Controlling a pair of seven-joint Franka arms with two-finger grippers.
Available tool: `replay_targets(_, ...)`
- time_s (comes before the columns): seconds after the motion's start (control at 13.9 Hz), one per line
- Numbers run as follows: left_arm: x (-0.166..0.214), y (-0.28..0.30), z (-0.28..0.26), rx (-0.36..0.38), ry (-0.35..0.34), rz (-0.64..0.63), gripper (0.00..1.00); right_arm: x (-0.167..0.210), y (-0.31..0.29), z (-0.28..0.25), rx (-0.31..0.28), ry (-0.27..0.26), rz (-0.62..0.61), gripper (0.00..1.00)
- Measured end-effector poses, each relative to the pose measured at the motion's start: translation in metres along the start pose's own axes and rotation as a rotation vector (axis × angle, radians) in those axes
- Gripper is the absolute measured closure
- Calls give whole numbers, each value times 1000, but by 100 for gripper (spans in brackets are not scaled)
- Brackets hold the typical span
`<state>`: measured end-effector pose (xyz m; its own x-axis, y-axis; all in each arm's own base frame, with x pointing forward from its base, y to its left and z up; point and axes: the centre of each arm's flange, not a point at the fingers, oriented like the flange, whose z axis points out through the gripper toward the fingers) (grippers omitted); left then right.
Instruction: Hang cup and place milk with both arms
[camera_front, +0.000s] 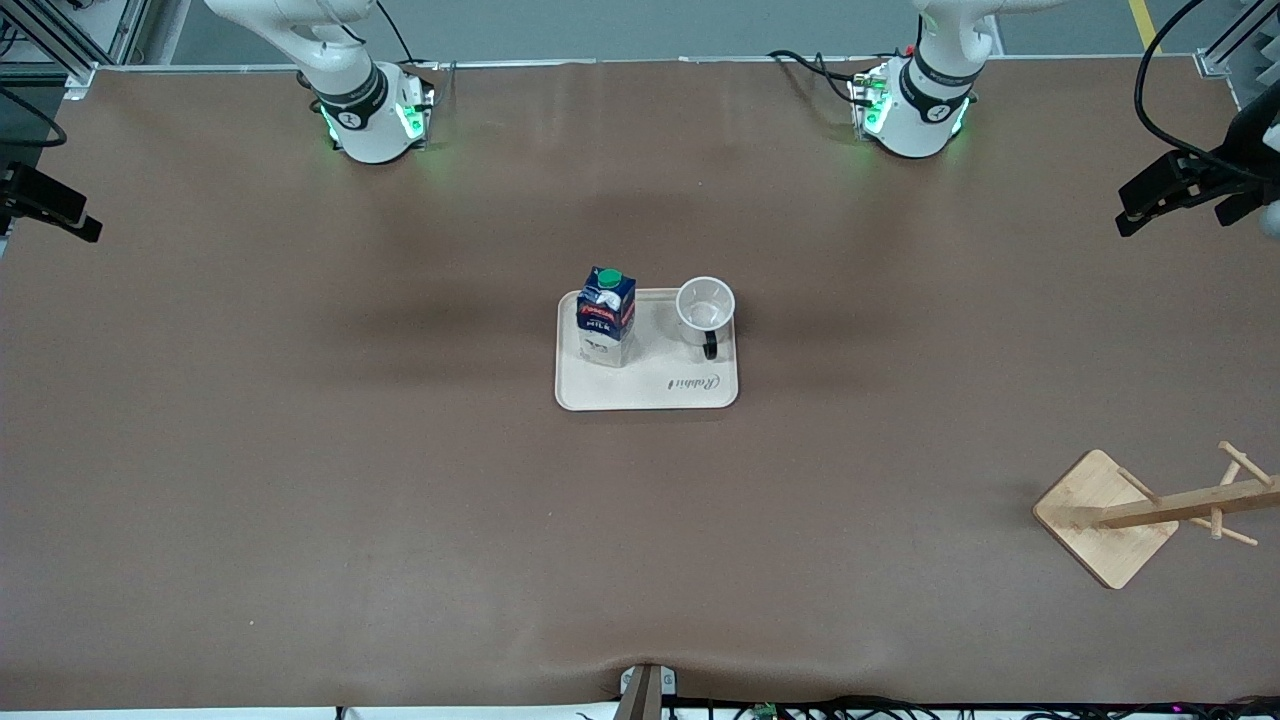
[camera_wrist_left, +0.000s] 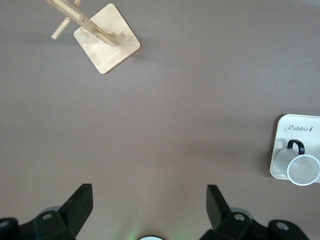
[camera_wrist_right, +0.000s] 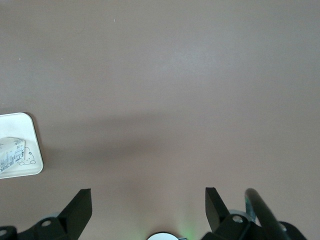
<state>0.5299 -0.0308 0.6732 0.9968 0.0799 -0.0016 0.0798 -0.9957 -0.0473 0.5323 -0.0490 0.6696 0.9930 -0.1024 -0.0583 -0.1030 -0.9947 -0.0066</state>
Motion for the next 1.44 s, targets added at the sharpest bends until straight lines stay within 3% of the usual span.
replay_targets(0.72, 1, 16, 20, 6, -40, 30, 0, 0, 0, 0, 0, 0, 1, 0)
replay_targets(1.08, 7, 73, 82, 6, -14, 106, 0, 0, 1, 0, 0, 0, 1, 0)
replay_targets(1.44, -3, 127, 153, 5, -52, 189, 0, 0, 1, 0, 0, 0, 1, 0)
